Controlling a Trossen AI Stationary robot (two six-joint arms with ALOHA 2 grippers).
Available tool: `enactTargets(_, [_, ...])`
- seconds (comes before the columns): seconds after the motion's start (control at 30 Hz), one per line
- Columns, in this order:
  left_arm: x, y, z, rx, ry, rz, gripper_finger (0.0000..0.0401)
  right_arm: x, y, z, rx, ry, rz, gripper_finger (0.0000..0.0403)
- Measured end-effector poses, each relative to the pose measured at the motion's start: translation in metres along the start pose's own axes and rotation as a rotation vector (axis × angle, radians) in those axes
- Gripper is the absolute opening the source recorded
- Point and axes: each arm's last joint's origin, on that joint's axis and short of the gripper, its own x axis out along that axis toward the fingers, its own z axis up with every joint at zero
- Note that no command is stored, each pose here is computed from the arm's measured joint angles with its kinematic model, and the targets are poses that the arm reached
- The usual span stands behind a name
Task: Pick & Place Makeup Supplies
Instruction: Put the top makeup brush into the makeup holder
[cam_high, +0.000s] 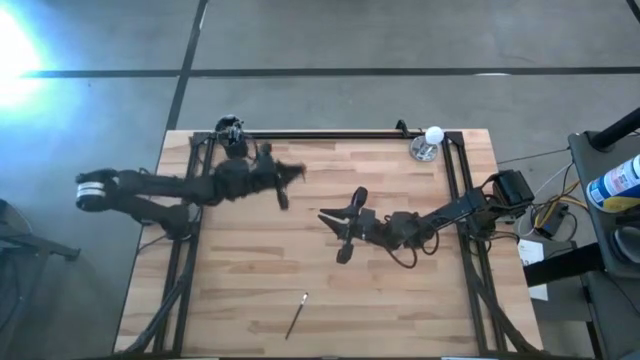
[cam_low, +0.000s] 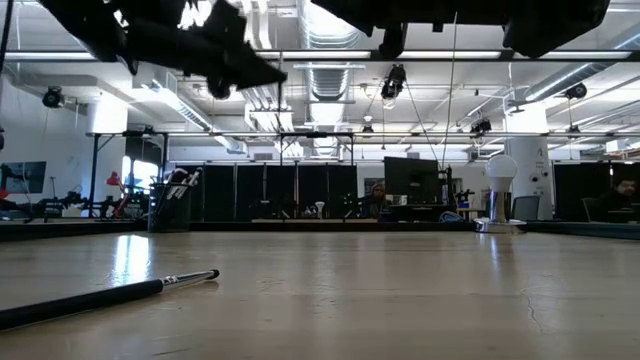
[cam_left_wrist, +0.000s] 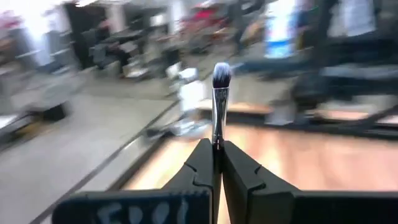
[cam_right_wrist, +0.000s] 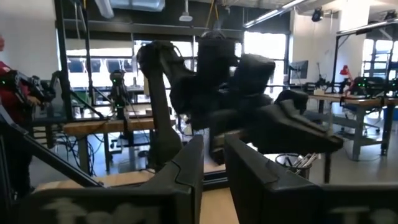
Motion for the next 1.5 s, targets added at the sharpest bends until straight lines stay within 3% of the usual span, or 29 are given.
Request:
enactTargets(0.2, [-0.013, 0.063, -0.005, -0.027, 0.083, 0.261, 0.0009, -0.001, 0.0, -0.003, -0.02, 0.018, 0.001, 0.0035])
enactTargets(0.47, [-0.048, 0.112, -0.025, -0.03, 0.12, 0.522, 0.0009, -0.002, -0.001, -0.004, -0.033, 0.028, 0.002, 0.001])
enactTargets(0.63, [-0.069, 0.126, -0.038, -0.035, 0.147, 0.653, 0.0009, -0.002, -0.001, -0.005, -0.034, 0.028, 0.003, 0.0009])
enactTargets(0.9, [-0.085, 0.131, -0.037, 0.024, 0.104, 0.789, 0.0009, -0.002, -0.001, -0.004, -0.035, 0.027, 0.006, 0.0008])
enactTargets(1.3, [-0.089, 0.156, -0.052, 0.015, 0.178, 0.925, 0.0009, -0.002, -0.001, -0.004, -0.041, 0.027, 0.01, 0.0008])
enactTargets(1.5, [-0.087, 0.16, -0.072, -0.008, 0.252, 0.927, 0.0009, -0.002, -0.001, -0.004, -0.041, 0.026, 0.011, 0.0008])
